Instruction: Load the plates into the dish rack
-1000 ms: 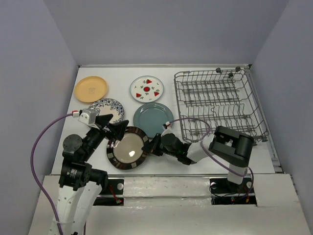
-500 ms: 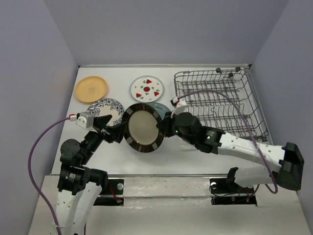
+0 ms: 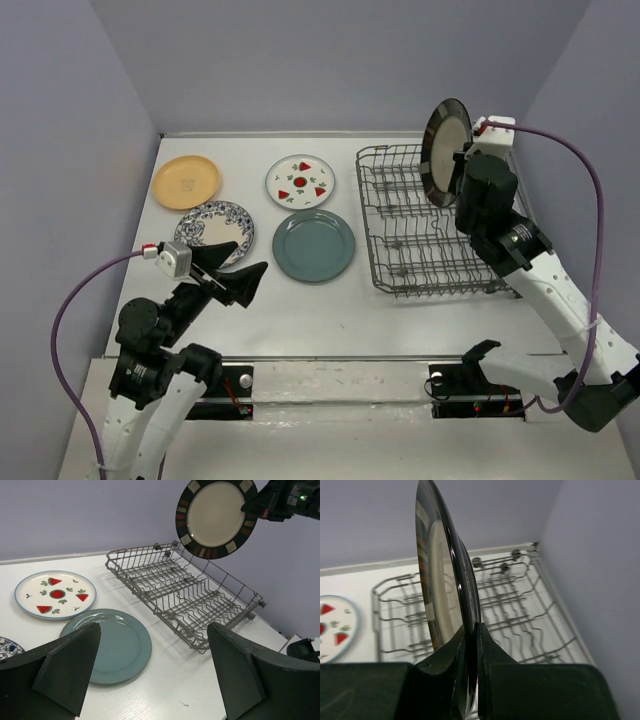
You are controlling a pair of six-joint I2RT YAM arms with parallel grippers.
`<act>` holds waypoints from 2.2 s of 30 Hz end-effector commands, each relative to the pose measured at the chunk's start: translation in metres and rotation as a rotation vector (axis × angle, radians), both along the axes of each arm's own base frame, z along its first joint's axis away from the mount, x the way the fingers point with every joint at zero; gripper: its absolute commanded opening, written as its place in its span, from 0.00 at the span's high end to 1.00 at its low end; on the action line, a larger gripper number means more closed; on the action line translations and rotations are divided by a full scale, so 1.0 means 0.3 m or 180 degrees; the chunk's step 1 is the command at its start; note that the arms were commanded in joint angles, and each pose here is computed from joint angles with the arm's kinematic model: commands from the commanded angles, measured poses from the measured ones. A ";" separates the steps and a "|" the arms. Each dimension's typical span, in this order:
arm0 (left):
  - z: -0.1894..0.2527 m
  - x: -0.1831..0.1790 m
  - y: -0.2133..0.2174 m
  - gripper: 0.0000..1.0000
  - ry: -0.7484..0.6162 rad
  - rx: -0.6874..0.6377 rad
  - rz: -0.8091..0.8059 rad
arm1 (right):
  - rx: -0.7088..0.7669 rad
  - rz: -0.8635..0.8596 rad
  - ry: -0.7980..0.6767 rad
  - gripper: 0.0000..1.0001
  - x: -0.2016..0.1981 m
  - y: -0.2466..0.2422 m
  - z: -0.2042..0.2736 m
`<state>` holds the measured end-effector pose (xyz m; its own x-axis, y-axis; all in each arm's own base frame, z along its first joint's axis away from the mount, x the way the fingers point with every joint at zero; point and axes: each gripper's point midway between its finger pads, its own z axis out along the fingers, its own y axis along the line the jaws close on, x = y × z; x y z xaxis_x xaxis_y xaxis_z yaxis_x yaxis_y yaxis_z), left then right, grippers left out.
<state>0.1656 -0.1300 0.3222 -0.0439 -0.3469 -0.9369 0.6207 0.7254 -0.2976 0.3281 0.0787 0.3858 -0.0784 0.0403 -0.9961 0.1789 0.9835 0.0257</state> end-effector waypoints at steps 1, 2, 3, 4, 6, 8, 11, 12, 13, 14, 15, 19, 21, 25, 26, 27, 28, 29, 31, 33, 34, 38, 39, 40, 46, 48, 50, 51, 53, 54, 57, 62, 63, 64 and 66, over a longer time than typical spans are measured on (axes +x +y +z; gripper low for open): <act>0.031 -0.017 -0.033 0.01 -0.0026 -0.0025 -0.0167 | -0.0281 -0.0633 -0.0635 0.93 0.009 -0.228 0.261; 0.019 -0.013 -0.044 0.01 0.0035 -0.0002 -0.0206 | -0.0389 -0.0716 -0.0651 0.93 0.018 -0.264 0.266; 0.015 -0.019 -0.056 0.01 0.0054 0.0013 -0.0273 | -0.0433 -0.0641 -0.0671 0.93 0.036 -0.274 0.271; 0.012 -0.022 -0.063 0.01 0.0071 0.0022 -0.0308 | -0.0508 -0.0735 -0.0673 0.93 0.045 -0.333 0.275; 0.011 -0.031 -0.074 0.01 0.0080 0.0027 -0.0371 | -0.0584 -0.0686 -0.0653 0.93 0.085 -0.360 0.260; 0.020 -0.046 -0.074 0.01 0.0041 0.0001 -0.0397 | -0.0725 -0.0782 -0.0531 0.93 0.126 -0.426 0.231; 0.033 -0.063 -0.065 0.01 -0.0012 -0.0032 -0.0388 | -0.0874 -0.0785 -0.0378 0.93 0.180 -0.493 0.187; 0.035 -0.063 -0.064 0.01 -0.0014 -0.0039 -0.0378 | -0.0900 -0.0788 -0.0327 0.93 0.192 -0.514 0.170; 0.039 -0.066 -0.064 0.01 -0.0019 -0.0049 -0.0384 | -0.0907 -0.0802 -0.0288 0.93 0.202 -0.533 0.158; 0.037 -0.069 -0.065 0.01 -0.0016 -0.0046 -0.0393 | -0.0912 -0.0814 -0.0203 0.93 0.217 -0.567 0.134; 0.038 -0.071 -0.066 0.01 -0.0020 -0.0049 -0.0403 | -0.0897 -0.0780 -0.0176 0.93 0.219 -0.577 0.124; 0.037 -0.076 -0.070 0.01 -0.0007 -0.0051 -0.0423 | -0.0919 -0.0622 0.0130 0.93 0.278 -0.594 0.021; 0.035 -0.077 -0.072 0.01 0.0003 -0.0049 -0.0433 | -0.0961 -0.0566 0.0261 0.93 0.292 -0.604 -0.022; 0.036 -0.079 -0.076 0.01 0.0011 -0.0051 -0.0454 | -0.0924 -0.0567 0.0390 0.93 0.305 -0.658 -0.082; 0.035 -0.080 -0.076 0.01 0.0008 -0.0048 -0.0458 | -0.0901 -0.0538 0.0429 0.93 0.317 -0.655 -0.103; 0.035 -0.080 -0.078 0.01 0.0012 -0.0045 -0.0463 | -0.0896 -0.0517 0.0470 0.93 0.324 -0.654 -0.120; 0.035 -0.080 -0.078 0.01 0.0015 -0.0049 -0.0464 | -0.0897 -0.0509 0.0515 0.93 0.330 -0.655 -0.136; 0.037 -0.081 -0.077 0.01 0.0011 -0.0051 -0.0464 | -0.0903 -0.0501 0.0561 0.93 0.335 -0.656 -0.152; 0.033 -0.078 -0.079 0.01 0.0021 -0.0041 -0.0463 | -0.0896 -0.0541 0.0657 0.93 0.339 -0.675 -0.193; 0.032 -0.076 -0.080 0.01 0.0025 -0.0038 -0.0463 | -0.0881 -0.0566 0.0692 0.93 0.337 -0.688 -0.211; 0.032 -0.076 -0.080 0.01 0.0032 -0.0040 -0.0464 | -0.0877 -0.0552 0.0719 0.93 0.337 -0.686 -0.226; 0.028 -0.073 -0.083 0.01 0.0049 -0.0030 -0.0463 | -0.0908 -0.0586 0.0759 0.93 0.343 -0.696 -0.239; 0.025 -0.070 -0.084 0.01 0.0058 -0.0025 -0.0463 | -0.0914 -0.0602 0.0778 0.93 0.344 -0.700 -0.245; 0.024 -0.071 -0.086 0.01 0.0062 -0.0022 -0.0473 | -0.0923 -0.0656 0.0800 0.93 0.341 -0.719 -0.249; 0.025 -0.070 -0.085 0.01 0.0062 -0.0022 -0.0468 | -0.0940 -0.0630 0.0875 0.93 0.347 -0.729 -0.287; 0.024 -0.071 -0.085 0.01 0.0059 -0.0019 -0.0467 | -0.0951 -0.0614 0.0902 0.93 0.347 -0.728 -0.300; 0.024 -0.071 -0.085 0.01 0.0062 -0.0022 -0.0468 | -0.0950 -0.0585 0.0923 0.93 0.353 -0.725 -0.312; 0.024 -0.071 -0.085 0.01 0.0059 -0.0019 -0.0467 | -0.0947 -0.0573 0.0931 0.93 0.354 -0.723 -0.317; 0.025 -0.071 -0.084 0.01 0.0058 -0.0025 -0.0463 | -0.0939 -0.0537 0.0969 0.93 0.356 -0.718 -0.338; 0.025 -0.071 -0.084 0.01 0.0058 -0.0025 -0.0463 | -0.0936 -0.0530 0.0983 0.93 0.357 -0.718 -0.345; 0.025 -0.071 -0.084 0.01 0.0058 -0.0025 -0.0463 | -0.0934 -0.0513 0.1096 0.93 0.351 -0.718 -0.398; 0.025 -0.072 -0.084 0.01 0.0057 -0.0025 -0.0468 | -0.0726 -0.0553 0.1316 0.93 0.327 -0.722 -0.532; 0.024 -0.071 -0.085 0.01 0.0062 -0.0022 -0.0468 | -0.0699 -0.0560 0.1308 0.92 0.327 -0.721 -0.542; 0.023 -0.069 -0.085 0.01 0.0066 -0.0021 -0.0463 | -0.0670 -0.0619 0.1317 0.86 0.318 -0.736 -0.555; 0.021 -0.067 -0.086 0.01 0.0079 -0.0020 -0.0459 | -0.0575 -0.0660 0.1263 0.73 0.309 -0.732 -0.585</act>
